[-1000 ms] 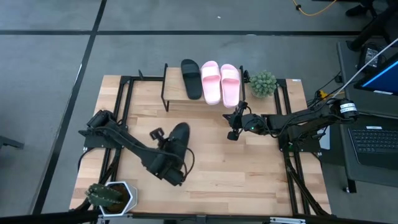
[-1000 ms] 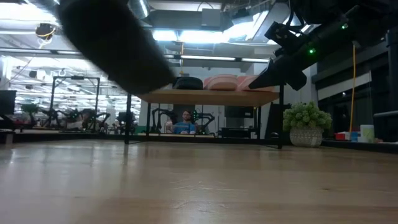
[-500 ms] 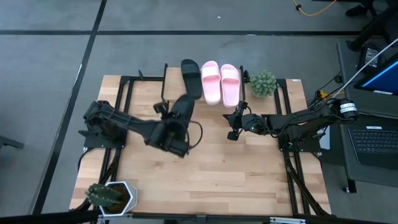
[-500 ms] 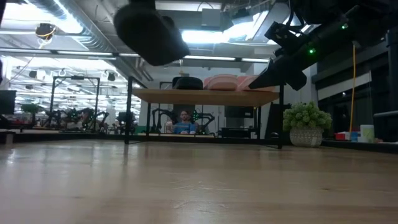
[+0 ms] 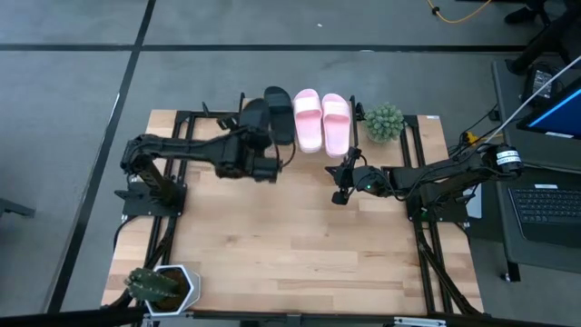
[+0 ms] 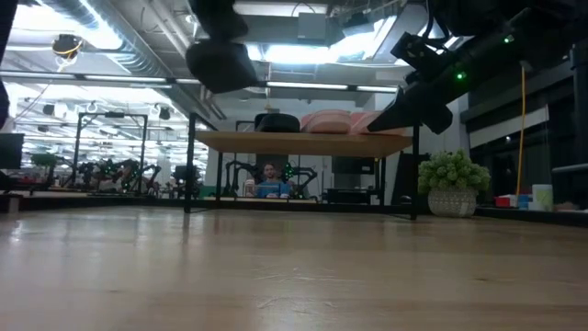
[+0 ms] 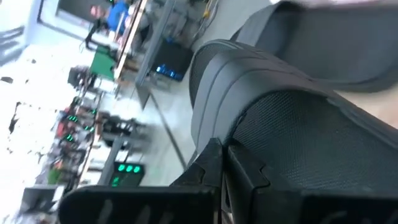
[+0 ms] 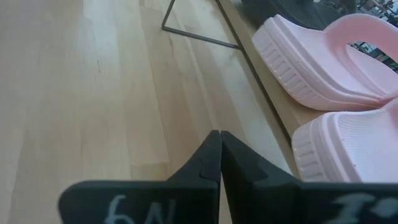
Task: Pick and place slides into the shelf
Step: Put the black slide on the shelf
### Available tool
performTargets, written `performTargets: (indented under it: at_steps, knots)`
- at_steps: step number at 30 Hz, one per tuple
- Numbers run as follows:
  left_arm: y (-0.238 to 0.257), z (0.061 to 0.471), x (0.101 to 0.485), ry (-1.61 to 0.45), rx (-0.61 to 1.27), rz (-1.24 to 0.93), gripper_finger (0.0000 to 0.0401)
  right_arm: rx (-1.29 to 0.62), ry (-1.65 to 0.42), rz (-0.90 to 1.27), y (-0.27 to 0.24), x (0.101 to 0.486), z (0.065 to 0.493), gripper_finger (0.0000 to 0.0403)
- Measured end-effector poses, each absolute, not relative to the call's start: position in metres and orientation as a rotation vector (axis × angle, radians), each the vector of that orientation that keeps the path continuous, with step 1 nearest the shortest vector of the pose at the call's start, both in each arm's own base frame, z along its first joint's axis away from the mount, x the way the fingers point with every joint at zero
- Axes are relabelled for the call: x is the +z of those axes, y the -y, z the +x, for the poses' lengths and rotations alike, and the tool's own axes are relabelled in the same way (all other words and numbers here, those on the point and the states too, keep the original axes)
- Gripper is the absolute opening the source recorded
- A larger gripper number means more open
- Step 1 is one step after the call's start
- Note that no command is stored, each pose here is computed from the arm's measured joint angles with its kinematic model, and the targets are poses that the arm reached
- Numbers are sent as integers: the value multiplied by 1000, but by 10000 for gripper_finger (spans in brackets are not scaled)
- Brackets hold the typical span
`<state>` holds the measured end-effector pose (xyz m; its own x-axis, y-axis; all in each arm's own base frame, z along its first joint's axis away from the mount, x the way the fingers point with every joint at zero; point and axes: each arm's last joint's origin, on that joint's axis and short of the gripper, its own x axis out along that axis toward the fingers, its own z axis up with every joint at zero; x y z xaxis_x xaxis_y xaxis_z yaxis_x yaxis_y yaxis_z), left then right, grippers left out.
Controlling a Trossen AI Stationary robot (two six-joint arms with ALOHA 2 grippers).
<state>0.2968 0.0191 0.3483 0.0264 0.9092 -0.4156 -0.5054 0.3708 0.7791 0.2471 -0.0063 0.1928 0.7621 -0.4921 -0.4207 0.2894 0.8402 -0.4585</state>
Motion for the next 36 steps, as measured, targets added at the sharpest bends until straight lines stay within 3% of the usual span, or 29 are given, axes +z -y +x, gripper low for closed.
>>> performTargets:
  at_steps: [7,16,27,36]
  knots:
    - [-57,297,348,-1081,1253,431,0,-469,-568,-373,14,192,247,13]
    - [-96,311,353,-1085,1218,466,0,-498,-564,-370,22,194,247,14]
    - [-138,301,352,-1131,1252,374,0,-541,-533,-369,33,197,248,14]
    - [-151,315,329,-1199,1243,382,0,-560,-533,-365,37,198,247,14]
